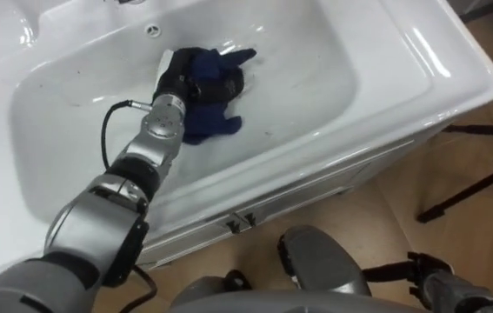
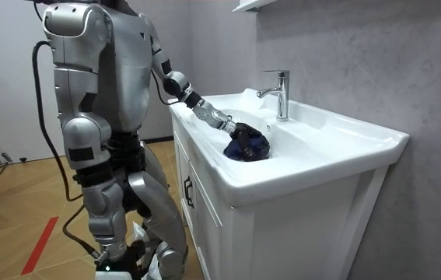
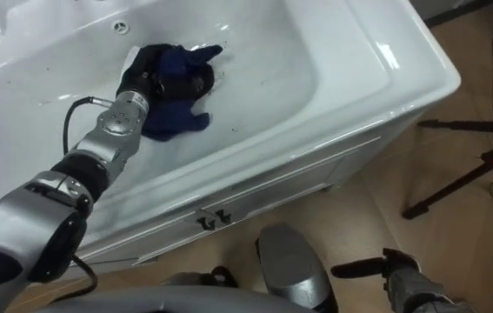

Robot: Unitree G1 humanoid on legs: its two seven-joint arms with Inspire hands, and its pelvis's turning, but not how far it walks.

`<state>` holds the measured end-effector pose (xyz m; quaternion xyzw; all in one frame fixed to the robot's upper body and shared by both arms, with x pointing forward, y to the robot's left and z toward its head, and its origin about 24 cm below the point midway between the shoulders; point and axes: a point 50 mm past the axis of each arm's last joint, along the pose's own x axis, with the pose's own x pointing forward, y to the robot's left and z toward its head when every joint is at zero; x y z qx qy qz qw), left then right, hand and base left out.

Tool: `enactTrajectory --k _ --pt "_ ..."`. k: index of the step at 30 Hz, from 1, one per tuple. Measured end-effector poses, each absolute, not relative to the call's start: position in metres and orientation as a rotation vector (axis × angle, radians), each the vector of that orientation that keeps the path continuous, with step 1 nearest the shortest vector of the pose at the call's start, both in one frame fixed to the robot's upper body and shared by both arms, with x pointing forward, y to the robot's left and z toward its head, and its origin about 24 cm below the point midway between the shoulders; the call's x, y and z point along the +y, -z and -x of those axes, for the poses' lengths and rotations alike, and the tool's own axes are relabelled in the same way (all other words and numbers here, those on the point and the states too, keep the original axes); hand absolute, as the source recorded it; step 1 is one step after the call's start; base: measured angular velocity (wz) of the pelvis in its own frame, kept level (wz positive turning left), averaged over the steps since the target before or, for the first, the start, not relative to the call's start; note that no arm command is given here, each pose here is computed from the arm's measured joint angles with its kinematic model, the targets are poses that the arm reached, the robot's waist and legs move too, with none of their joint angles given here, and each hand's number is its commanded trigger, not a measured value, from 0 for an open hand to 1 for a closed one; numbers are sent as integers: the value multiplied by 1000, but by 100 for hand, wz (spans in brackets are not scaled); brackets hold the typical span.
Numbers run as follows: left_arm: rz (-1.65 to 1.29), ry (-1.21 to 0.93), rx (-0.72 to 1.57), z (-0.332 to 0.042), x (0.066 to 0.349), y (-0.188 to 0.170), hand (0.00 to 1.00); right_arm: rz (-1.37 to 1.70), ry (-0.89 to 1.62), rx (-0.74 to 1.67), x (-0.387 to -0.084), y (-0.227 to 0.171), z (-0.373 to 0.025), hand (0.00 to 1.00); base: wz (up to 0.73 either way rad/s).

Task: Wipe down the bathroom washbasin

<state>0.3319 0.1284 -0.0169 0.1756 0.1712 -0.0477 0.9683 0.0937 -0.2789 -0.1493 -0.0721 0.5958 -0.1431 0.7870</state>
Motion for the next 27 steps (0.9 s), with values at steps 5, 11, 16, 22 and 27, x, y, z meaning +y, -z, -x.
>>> enactTrajectory --k 5,11,16,22,27 --pt "-378 149 298 -336 113 7 100 182 322 1291 -289 147 -90 0 5" --pt "-462 235 186 -339 93 -10 100 209 305 1328 -296 145 -85 0 -1" --pt "-514 248 141 -344 88 -19 100 212 302 1317 -298 144 -87 0 -3" --pt "-519 232 126 -346 94 -20 100 232 274 1313 -298 143 -90 0 -5" --pt "-515 222 121 -345 97 -17 100 239 276 1287 -298 141 -96 0 -3"
